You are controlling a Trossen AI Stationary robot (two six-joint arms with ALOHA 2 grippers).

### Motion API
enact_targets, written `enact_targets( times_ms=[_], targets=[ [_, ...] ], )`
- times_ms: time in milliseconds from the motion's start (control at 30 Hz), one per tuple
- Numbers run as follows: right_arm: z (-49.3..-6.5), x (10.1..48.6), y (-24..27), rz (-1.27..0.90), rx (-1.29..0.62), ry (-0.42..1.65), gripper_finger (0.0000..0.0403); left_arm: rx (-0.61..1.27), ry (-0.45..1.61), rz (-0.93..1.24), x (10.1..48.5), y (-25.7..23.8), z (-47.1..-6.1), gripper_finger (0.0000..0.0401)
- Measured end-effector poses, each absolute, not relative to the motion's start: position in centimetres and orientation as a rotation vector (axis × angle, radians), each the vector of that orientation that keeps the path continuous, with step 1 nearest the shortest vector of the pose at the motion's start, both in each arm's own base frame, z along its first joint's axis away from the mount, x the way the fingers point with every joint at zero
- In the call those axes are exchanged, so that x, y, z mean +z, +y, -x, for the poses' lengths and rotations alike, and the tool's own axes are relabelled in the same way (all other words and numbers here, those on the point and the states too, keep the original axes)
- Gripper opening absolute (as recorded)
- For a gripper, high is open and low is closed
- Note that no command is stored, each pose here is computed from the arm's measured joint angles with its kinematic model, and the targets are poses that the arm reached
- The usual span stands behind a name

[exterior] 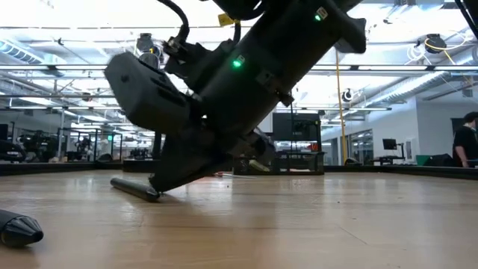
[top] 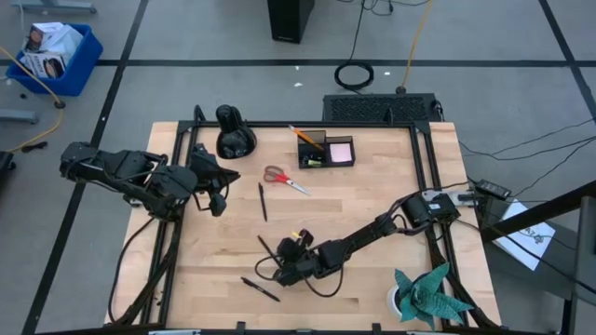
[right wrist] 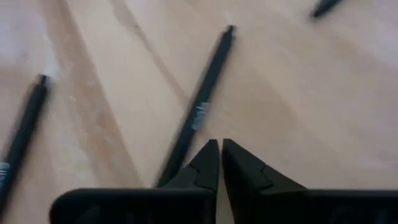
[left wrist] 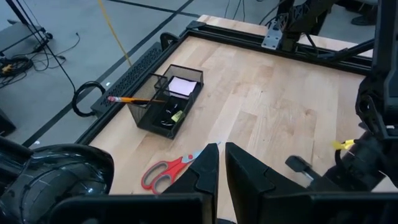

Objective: Pick and place office supplies into organizer
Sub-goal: Put the black pen into the black desk organizer

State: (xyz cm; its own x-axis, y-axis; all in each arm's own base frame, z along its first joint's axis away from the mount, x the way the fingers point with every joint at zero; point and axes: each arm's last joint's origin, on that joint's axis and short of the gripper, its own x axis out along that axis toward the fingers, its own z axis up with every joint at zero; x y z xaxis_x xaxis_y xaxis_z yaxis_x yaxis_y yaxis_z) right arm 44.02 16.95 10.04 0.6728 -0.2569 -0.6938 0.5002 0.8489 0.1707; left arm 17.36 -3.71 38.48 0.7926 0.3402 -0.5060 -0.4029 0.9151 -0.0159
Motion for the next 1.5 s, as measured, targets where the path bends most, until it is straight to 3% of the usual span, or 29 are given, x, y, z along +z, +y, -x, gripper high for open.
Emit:
enact_targets(
  times_ms=[167, 300, 567, 900, 1500],
  targets=[
    [-43.8, 12.9, 17.2, -0.347, -0.462, 0.617, 0.005, 0.4, 0.519, 0.126, 38.5, -3.7, -17.4, 0.0031],
    [-44.1, 15.7, 17.4, -0.535, -0.513, 0.437, 0.0074, 0.4, 0.52, 0.126, 38.5, -3.7, -17.4, 0.0031],
    [-45.4, 14.8, 15.2, -0.608, -0.425, 0.528, 0.0114, 0.398, 0.521, 0.122, 38.5, -3.7, -17.4, 0.0031],
    [-46.5, 14.3, 12.9, -0.398, -0.395, 0.54, 0.019, 0.394, 0.526, 0.102, 38.5, -3.7, -17.3, 0.0031],
    [-47.4, 11.6, 12.5, -0.267, -0.286, 0.584, 0.0185, 0.402, 0.522, 0.1, 38.5, -3.7, -17.4, 0.0031]
  ],
)
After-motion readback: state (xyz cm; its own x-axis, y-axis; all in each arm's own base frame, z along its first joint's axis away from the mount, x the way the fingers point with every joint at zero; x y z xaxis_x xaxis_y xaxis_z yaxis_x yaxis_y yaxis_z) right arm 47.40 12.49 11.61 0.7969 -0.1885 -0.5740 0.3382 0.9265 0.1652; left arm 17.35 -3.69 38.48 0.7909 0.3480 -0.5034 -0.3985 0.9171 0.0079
